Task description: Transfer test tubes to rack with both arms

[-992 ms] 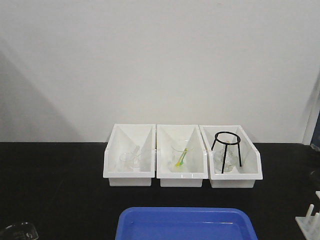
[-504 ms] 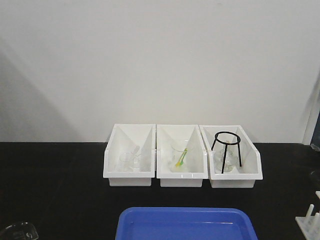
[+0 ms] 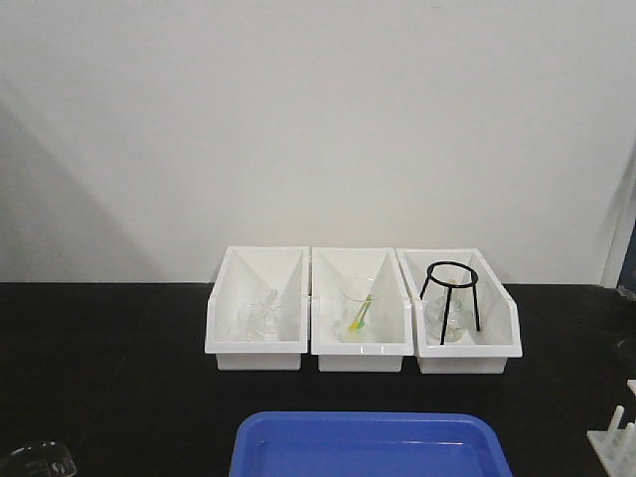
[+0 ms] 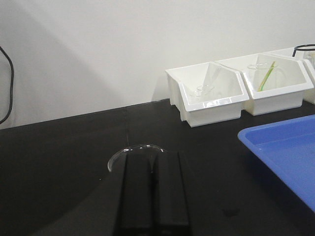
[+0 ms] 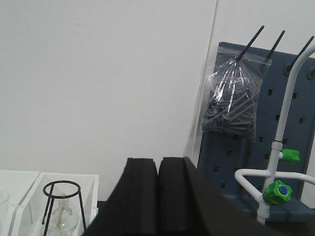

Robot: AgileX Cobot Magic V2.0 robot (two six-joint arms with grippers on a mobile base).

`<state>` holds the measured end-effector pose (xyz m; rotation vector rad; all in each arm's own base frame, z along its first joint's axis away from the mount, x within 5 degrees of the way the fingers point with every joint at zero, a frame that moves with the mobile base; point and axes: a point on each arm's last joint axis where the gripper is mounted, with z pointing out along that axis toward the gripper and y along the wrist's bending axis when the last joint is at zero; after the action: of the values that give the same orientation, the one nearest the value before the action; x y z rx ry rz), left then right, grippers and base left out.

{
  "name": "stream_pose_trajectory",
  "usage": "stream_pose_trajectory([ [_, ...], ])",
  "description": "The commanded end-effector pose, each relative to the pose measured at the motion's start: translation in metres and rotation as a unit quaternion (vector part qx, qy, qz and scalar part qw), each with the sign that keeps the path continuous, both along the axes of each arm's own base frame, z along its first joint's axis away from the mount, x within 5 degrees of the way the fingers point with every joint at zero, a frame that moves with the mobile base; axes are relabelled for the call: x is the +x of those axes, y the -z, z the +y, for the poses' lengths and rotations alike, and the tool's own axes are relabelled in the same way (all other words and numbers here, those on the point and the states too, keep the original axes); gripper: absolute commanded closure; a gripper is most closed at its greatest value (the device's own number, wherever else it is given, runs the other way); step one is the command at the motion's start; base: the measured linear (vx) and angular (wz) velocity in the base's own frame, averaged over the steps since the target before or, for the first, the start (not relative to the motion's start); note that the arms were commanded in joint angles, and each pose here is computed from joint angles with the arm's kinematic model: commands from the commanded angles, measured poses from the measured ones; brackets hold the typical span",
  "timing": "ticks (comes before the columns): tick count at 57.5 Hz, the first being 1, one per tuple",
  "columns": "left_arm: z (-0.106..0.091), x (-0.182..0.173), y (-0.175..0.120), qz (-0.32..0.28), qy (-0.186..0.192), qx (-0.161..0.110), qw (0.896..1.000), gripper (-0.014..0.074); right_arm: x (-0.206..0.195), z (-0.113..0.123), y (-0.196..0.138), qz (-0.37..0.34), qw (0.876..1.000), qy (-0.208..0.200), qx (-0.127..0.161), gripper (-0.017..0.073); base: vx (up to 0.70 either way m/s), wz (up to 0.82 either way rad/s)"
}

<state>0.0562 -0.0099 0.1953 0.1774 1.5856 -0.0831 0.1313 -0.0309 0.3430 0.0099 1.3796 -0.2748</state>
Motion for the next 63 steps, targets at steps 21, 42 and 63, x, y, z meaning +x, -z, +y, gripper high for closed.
stream_pose_trajectory([
  [21, 0.0015, -0.0003, 0.0005, -0.035, -0.008, -0.011, 0.999, 0.0614, -0.0016, 0.0028, -0.0150, -0.039, 0.999, -0.014, -0.011, 0.0566, 0.00, 0.00],
  [42, 0.0015, -0.0003, 0.0005, -0.035, -0.008, -0.011, 0.999, 0.0614, -0.0017, 0.0028, -0.0150, -0.039, 0.999, -0.014, -0.011, 0.0566, 0.00, 0.00],
  [63, 0.0015, -0.0003, 0.0005, -0.035, -0.008, -0.011, 0.999, 0.0614, -0.0017, 0.0027, -0.0150, -0.039, 0.999, -0.014, -0.011, 0.0566, 0.00, 0.00],
])
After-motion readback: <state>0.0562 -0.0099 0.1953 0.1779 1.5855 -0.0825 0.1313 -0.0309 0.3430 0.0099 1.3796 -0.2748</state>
